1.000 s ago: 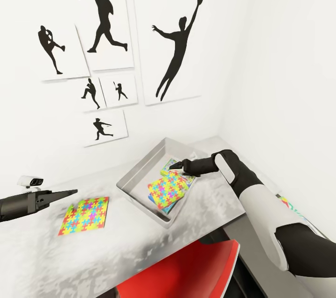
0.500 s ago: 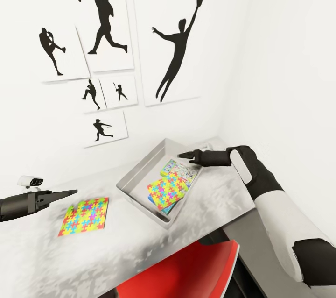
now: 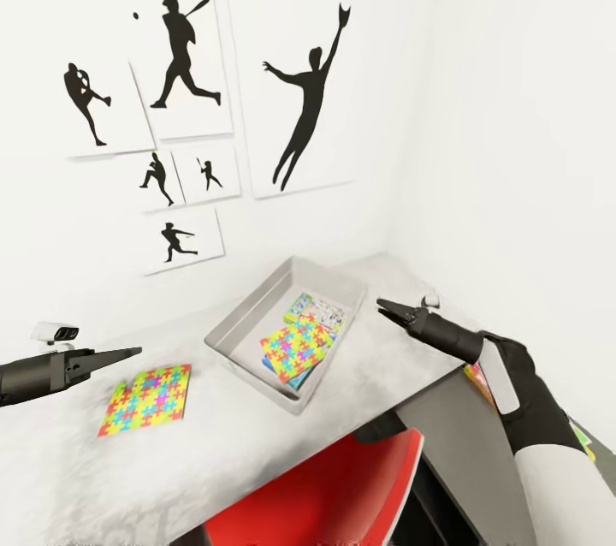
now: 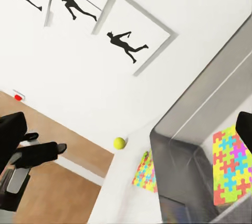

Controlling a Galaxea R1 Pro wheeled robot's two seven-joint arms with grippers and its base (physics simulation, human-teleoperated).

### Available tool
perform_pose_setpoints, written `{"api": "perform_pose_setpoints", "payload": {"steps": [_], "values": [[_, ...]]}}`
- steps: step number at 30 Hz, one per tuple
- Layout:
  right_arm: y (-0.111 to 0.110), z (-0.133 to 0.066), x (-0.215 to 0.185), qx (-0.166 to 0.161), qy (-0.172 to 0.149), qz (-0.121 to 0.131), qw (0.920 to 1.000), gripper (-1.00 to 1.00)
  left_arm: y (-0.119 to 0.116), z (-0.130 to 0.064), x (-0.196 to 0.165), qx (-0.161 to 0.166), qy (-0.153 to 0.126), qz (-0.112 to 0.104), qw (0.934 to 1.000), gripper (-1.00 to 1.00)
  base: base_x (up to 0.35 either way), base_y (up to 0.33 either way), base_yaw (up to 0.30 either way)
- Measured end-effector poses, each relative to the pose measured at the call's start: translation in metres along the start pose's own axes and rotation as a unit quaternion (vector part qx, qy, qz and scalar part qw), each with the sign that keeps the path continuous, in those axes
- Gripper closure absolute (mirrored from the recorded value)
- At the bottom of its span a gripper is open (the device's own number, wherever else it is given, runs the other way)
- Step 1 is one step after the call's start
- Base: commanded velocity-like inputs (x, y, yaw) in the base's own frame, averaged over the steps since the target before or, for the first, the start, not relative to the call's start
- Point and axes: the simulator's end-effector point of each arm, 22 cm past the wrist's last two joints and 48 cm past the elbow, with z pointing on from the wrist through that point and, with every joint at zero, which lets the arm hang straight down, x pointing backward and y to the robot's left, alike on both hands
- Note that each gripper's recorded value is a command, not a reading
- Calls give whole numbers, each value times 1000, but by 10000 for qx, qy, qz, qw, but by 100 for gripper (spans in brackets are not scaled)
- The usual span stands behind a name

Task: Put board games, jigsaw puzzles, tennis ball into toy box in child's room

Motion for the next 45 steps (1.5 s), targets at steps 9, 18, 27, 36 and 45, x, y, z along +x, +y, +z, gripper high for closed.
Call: {"api": "perform_pose_setpoints", "payload": {"steps": [9, 18, 27, 36, 45], "values": [[10, -18, 27, -368, -272, -258, 9986, -100, -6, -2, -3, 12, -31, 66, 10000, -100, -69, 0, -110], [10, -30, 38, -318, -296, -312, 9986, -100, -11, -3, -5, 30, -52, 121, 9999, -100, -118, 34, -83], [7, -29, 40, -246, -294, -328, 9987, -100, -12, -4, -6, 32, -56, 129, 9999, -100, -11, 4, -10], [8, -29, 40, -263, -319, -329, 9986, -100, -13, -4, -6, 34, -58, 134, 9999, -100, 0, 0, -31], [12, -31, 36, -287, -346, -366, 9983, -100, -16, -5, -8, 44, -73, 171, 9998, -100, -66, 5, -197]]}}
